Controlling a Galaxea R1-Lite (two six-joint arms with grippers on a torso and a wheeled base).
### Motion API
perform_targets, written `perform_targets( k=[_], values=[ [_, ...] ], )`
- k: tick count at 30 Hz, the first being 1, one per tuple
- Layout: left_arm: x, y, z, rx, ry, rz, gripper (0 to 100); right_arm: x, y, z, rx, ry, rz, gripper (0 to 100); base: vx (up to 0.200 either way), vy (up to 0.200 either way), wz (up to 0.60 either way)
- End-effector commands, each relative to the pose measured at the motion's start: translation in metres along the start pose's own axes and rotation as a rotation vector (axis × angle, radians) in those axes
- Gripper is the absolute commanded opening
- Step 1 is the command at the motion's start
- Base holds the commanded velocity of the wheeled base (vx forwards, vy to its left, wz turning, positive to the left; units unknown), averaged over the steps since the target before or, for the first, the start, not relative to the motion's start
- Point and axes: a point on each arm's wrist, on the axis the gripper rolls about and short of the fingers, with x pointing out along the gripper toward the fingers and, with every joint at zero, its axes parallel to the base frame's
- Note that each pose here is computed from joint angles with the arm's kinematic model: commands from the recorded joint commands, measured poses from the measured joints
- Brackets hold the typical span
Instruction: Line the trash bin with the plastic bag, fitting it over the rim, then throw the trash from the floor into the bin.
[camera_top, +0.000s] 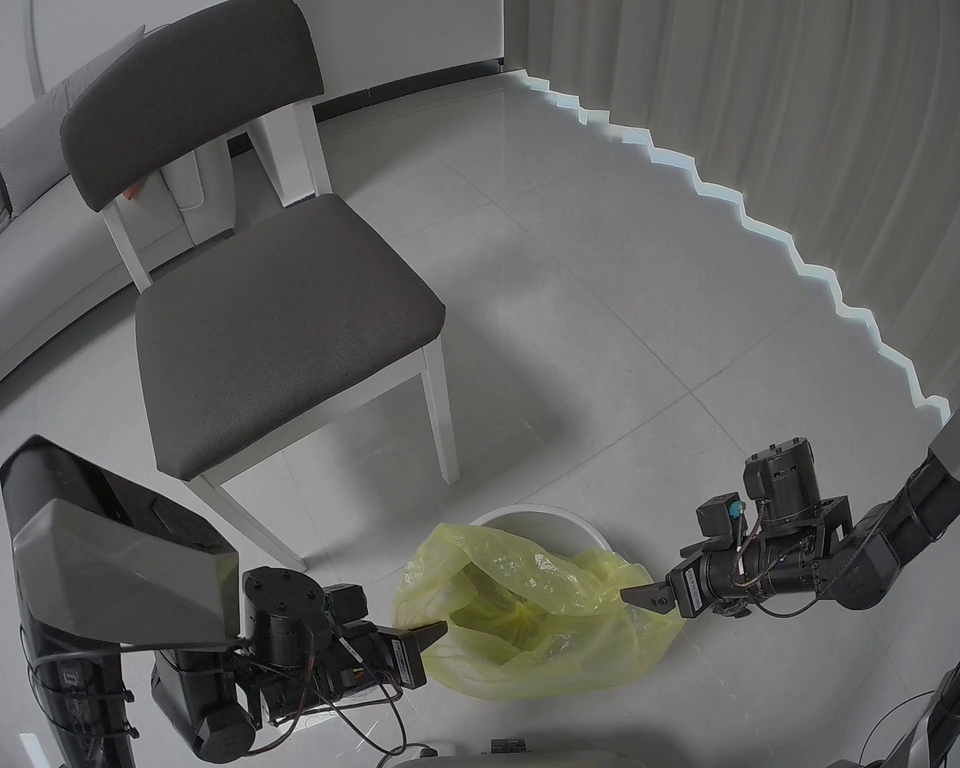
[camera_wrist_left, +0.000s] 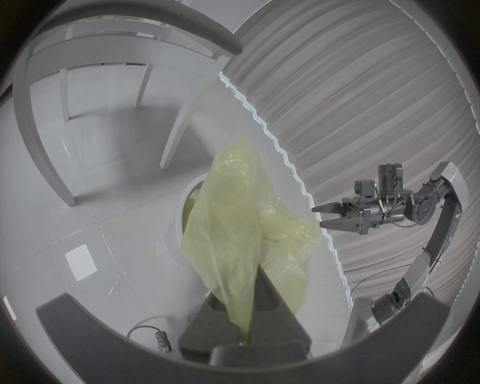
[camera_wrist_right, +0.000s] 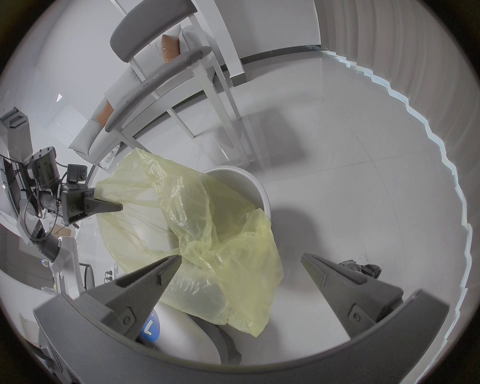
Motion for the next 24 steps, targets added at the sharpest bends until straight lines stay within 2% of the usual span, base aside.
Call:
perform_targets(
  k=[1, 11, 18, 20, 21, 24],
  values=[
    [0.002, -0.002, -0.006, 0.012, 0.015, -0.003, 0, -0.009, 0.004, 0.003, -0.016, -0.017, 0.005, 100, 0.0, 0.0, 0.0],
    [-0.001, -0.005, -0.004, 0.049, 0.002, -0.01, 0, 0.007, 0.003, -0.007, -0.068, 0.061, 0.014, 100, 0.0, 0.0, 0.0],
    [0.0, -0.004, -0.005, 0.058, 0.006, -0.006, 0, 0.004, 0.005, -0.007, -0.085, 0.058, 0.016, 100, 0.0, 0.0, 0.0],
    [0.0, -0.004, -0.006, 0.09, 0.01, -0.004, 0, 0.004, 0.005, -0.005, -0.086, 0.05, 0.016, 100, 0.0, 0.0, 0.0],
    [0.0, -0.003, -0.006, 0.096, 0.012, -0.004, 100, 0.004, 0.005, -0.004, -0.089, 0.043, 0.017, 100, 0.0, 0.0, 0.0],
    [0.0, -0.003, -0.006, 0.095, 0.014, -0.004, 100, 0.0, 0.011, 0.007, -0.107, -0.001, 0.024, 100, 0.0, 0.0, 0.0]
  ],
)
